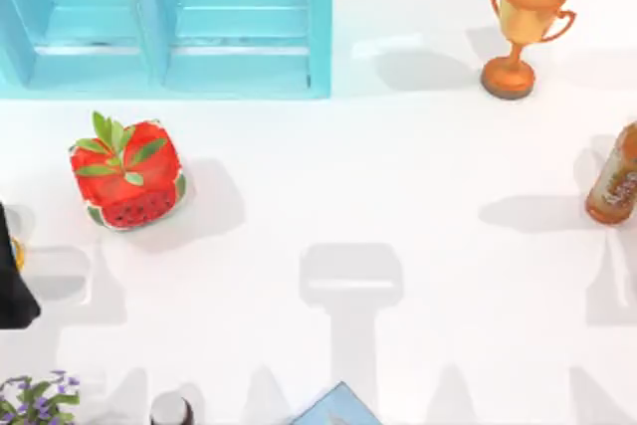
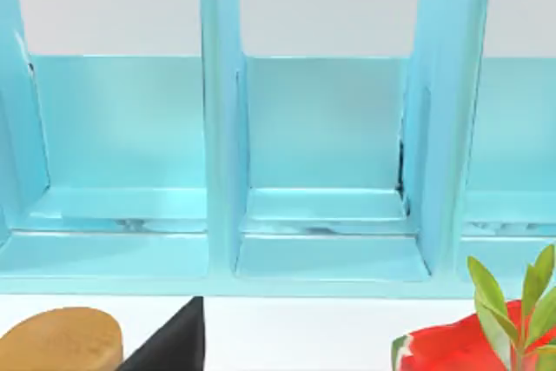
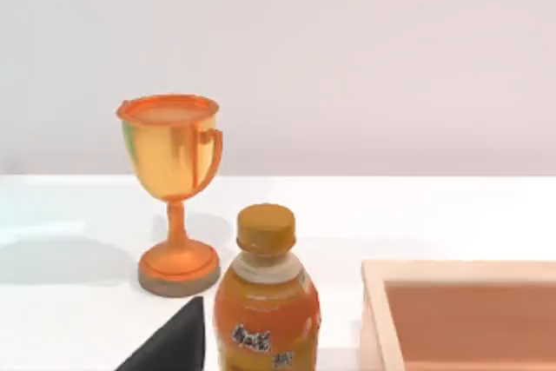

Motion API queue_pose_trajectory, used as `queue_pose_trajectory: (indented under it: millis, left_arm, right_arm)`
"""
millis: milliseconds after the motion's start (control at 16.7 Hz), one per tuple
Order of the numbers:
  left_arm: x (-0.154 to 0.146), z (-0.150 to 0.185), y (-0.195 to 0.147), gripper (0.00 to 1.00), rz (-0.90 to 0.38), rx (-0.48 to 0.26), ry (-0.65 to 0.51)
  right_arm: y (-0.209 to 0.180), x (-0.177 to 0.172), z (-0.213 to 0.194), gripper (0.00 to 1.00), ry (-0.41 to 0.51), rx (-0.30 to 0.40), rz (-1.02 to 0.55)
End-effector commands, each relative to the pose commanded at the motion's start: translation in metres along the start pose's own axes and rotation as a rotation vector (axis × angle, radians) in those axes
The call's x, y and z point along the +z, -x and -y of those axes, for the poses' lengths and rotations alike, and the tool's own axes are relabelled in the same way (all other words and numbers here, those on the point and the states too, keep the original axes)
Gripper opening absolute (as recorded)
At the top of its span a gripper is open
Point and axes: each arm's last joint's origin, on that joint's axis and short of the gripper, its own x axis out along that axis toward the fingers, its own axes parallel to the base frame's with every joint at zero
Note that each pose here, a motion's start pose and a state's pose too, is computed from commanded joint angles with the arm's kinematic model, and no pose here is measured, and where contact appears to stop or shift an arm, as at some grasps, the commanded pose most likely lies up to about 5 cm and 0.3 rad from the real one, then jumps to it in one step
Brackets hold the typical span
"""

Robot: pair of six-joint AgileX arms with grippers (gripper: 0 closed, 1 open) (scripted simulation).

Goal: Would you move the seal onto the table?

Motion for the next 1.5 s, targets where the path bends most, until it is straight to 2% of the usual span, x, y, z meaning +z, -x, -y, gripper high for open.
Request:
queue_pose_trajectory:
  millis: [240, 480, 720, 900, 1200, 1500]
  left_arm:
    - [0.0, 0.0, 0.0, 1.0, 0.0, 0.0, 0.0]
    - [0.0, 0.0, 0.0, 1.0, 0.0, 0.0, 0.0]
    - [0.0, 0.0, 0.0, 1.0, 0.0, 0.0, 0.0]
    - [0.0, 0.0, 0.0, 1.0, 0.0, 0.0, 0.0]
    - [0.0, 0.0, 0.0, 1.0, 0.0, 0.0, 0.0]
    - [0.0, 0.0, 0.0, 1.0, 0.0, 0.0, 0.0]
  right_arm:
    - [0.0, 0.005, 0.001, 1.0, 0.013, -0.014, -0.031]
    - [-0.005, 0.037, 0.009, 1.0, 0.075, -0.075, -0.205]
    - [-0.031, 0.073, 0.025, 1.0, 0.131, -0.13, -0.547]
    - [-0.066, 0.086, 0.046, 1.0, 0.135, -0.136, -0.868]
    - [-0.119, 0.092, 0.092, 1.0, 0.083, -0.091, -1.29]
    - [-0.154, 0.084, 0.134, 1.0, 0.014, -0.023, -1.524]
